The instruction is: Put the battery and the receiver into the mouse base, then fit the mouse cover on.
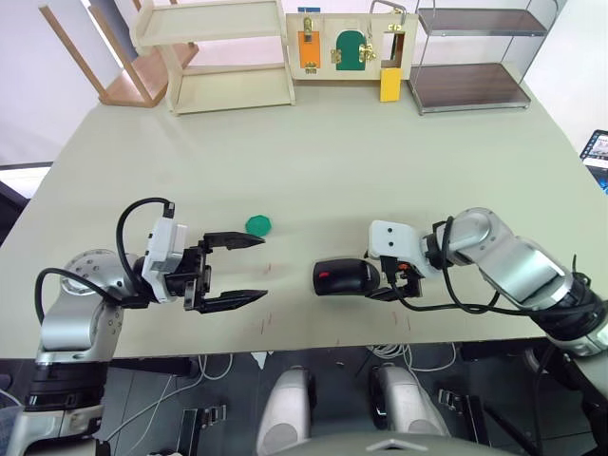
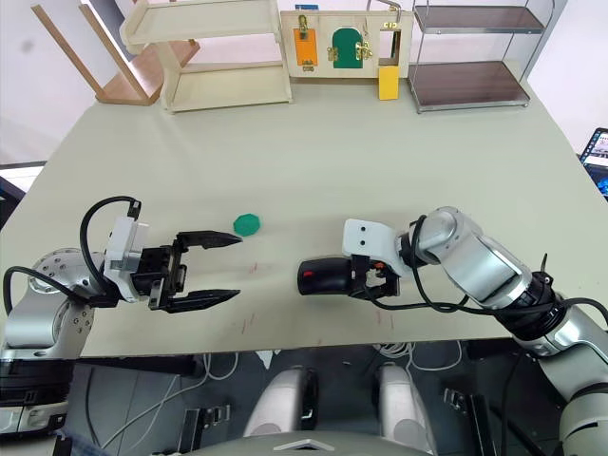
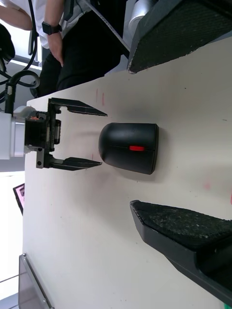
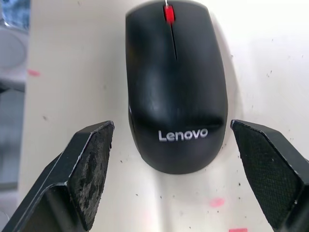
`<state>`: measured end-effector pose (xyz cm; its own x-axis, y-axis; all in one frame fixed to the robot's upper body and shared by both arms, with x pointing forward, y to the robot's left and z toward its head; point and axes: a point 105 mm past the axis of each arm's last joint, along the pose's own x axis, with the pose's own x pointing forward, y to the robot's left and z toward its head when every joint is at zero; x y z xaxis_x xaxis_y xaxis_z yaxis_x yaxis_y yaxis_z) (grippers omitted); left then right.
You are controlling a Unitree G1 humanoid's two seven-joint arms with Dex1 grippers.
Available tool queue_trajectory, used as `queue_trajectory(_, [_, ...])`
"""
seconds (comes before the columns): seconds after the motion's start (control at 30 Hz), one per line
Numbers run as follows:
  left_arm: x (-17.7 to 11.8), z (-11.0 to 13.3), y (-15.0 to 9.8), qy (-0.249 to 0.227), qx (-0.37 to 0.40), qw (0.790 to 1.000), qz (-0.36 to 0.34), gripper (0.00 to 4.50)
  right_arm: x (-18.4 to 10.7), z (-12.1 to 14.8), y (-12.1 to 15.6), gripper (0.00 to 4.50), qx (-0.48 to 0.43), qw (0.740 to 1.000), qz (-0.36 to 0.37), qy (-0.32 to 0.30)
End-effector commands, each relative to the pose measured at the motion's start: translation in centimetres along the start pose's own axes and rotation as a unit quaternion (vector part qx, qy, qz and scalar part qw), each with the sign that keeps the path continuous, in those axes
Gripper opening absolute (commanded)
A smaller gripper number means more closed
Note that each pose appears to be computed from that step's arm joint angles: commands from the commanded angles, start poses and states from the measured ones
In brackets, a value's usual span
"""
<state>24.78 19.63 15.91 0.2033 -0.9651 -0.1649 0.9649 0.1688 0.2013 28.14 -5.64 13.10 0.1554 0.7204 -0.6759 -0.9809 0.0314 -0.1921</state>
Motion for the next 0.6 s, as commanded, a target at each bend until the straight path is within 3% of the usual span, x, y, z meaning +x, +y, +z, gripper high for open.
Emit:
queue_trajectory(0.03, [-0.3,1.0,0.0,-0.007,0.024,1.0,0.0,4.5,-1.1,3.0,-0.2,4.07,-0.027,0.996,-0.009,-0.087])
queue_trajectory(0.1, [-0.3,1.0,0.0,-0.007,0.024,1.0,-0.001,4.5,-0.8,4.0,-0.1,4.07,-0.033,0.992,-0.011,-0.118])
queue_trajectory(0.3, [-0.4,0.9,0.0,-0.006,0.024,1.0,0.0,4.5,0.8,4.7,0.7,1.34,-0.034,0.992,0.005,-0.121])
queue_trajectory(0.6, [-0.6,0.8,-0.3,-0.003,0.02,1.0,0.003,4.5,3.4,5.6,0.7,1.34,-0.032,0.995,0.001,-0.092])
